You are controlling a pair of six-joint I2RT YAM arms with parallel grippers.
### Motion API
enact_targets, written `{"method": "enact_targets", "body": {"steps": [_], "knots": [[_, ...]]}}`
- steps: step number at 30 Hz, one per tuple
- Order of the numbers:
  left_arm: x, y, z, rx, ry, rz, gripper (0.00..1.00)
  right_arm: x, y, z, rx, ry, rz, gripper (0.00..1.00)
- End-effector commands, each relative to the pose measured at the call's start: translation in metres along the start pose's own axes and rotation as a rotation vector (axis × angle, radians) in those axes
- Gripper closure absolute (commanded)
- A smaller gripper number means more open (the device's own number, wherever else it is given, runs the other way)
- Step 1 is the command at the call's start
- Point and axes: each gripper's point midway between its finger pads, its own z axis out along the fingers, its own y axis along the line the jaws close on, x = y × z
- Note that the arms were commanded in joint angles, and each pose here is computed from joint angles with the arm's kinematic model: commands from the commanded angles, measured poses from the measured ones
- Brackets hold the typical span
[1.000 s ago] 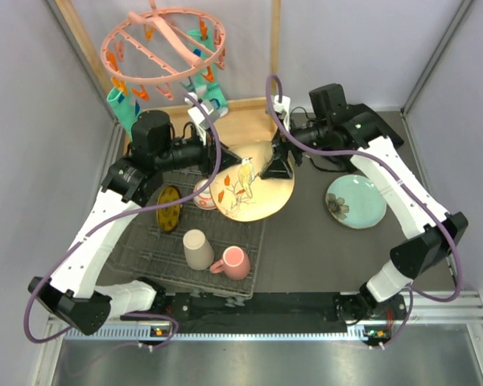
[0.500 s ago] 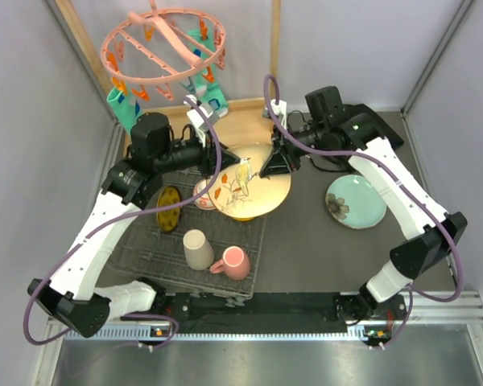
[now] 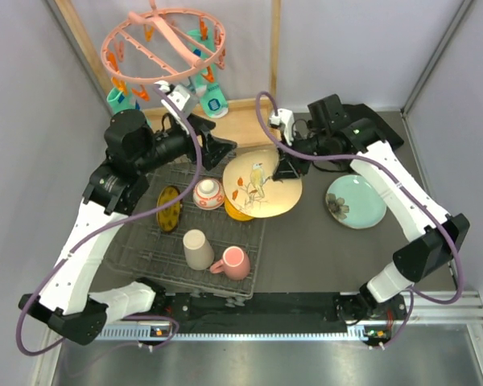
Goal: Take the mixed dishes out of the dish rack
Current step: Pick up the plate from the dish rack, then place the plate at the center of the board.
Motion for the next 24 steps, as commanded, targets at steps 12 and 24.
{"method": "enact_targets", "body": {"steps": [12, 24], "knots": [[0.044, 0.031, -0.012, -0.157, 0.103, 0.077, 0.15, 0.075, -0.118, -0.114, 0.258, -0.181, 0.501, 1.0], [0.111, 0.034, -0.005, -0.126, 0.22, 0.038, 0.15, 0.197, -0.162, -0.14, 0.236, -0.149, 0.792, 1.0]]}}
